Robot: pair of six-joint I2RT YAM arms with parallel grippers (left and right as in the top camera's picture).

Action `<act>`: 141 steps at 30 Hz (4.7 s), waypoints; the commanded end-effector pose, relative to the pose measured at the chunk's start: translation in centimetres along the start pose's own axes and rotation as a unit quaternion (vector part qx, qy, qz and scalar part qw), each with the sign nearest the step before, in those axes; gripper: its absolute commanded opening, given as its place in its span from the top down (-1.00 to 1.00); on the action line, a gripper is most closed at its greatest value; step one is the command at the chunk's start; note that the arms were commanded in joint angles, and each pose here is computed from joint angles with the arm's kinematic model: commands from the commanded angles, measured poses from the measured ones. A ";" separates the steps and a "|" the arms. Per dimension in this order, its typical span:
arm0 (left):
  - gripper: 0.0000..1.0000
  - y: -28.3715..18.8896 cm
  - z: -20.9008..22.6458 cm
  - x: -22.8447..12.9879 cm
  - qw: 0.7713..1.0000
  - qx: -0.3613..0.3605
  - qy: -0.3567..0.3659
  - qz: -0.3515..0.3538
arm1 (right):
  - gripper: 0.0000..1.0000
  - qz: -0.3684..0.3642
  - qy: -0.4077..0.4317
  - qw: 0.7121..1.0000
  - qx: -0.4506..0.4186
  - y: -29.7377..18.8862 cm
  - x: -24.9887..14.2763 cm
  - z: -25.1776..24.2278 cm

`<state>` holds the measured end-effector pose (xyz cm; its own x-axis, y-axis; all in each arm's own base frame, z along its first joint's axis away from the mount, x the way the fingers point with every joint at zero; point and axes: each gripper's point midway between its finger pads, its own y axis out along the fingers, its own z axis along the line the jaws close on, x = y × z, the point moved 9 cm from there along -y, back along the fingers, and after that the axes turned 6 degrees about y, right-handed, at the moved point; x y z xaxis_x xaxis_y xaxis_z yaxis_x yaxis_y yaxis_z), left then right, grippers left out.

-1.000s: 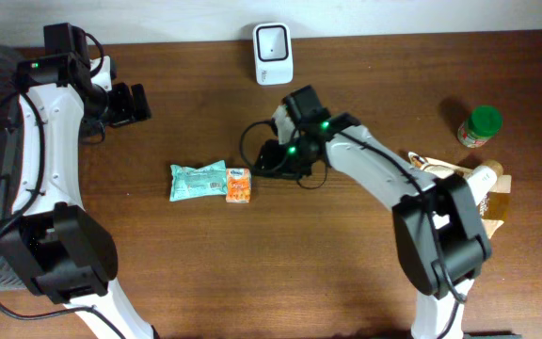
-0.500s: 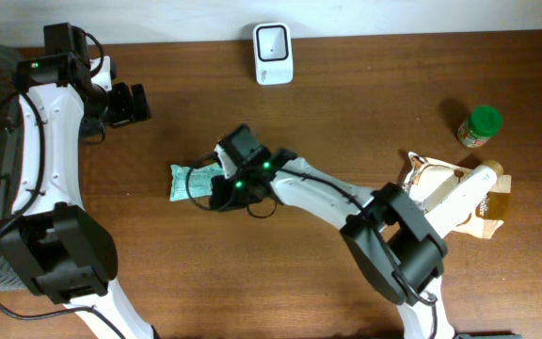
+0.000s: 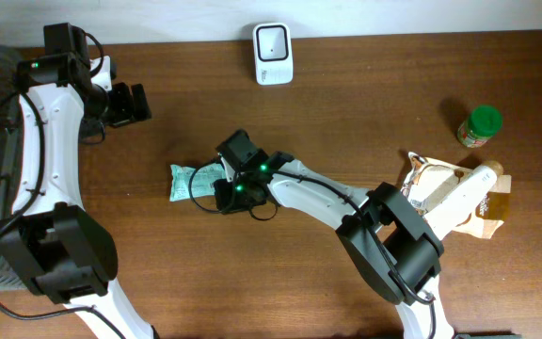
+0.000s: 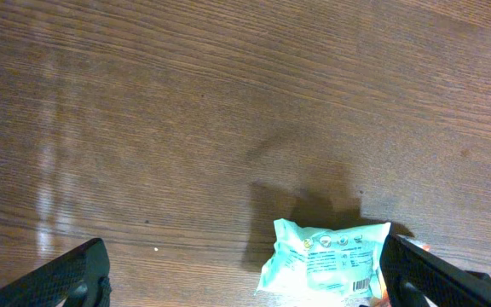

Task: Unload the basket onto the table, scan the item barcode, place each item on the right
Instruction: 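Reach right gripper to the orange tissue pack and grasp it, then lift the orange pack with right gripper and turn it, then hold the orange pack in front of the scanner with right gripper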

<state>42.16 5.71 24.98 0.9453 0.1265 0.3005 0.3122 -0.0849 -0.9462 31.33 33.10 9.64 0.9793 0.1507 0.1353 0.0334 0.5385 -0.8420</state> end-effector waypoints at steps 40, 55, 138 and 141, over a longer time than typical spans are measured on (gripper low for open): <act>-0.98 -0.8 0.1 0.0 1.000 -0.002 0.001 -0.011 | 0.64 0.000 0.030 0.994 -0.106 -1.9 4.1 -4.5; -0.99 -0.8 0.1 0.0 1.000 -0.002 0.001 -0.011 | 0.15 0.016 0.120 0.992 0.025 -6.7 7.1 -9.1; -0.98 -0.8 0.1 0.0 1.000 -0.002 0.001 -0.011 | 0.92 -0.137 -0.102 0.910 0.377 -34.2 -1.6 -7.4; -0.98 -0.8 0.1 0.0 1.000 -0.002 0.001 -0.011 | 0.92 -0.116 -0.072 0.940 0.313 -32.7 -0.9 -7.0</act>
<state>42.16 5.71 24.98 0.9453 0.1265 0.3005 0.3122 -0.0853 -0.9462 30.45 8.49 33.90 0.8955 0.0426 0.4431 0.0607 0.9745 -0.2162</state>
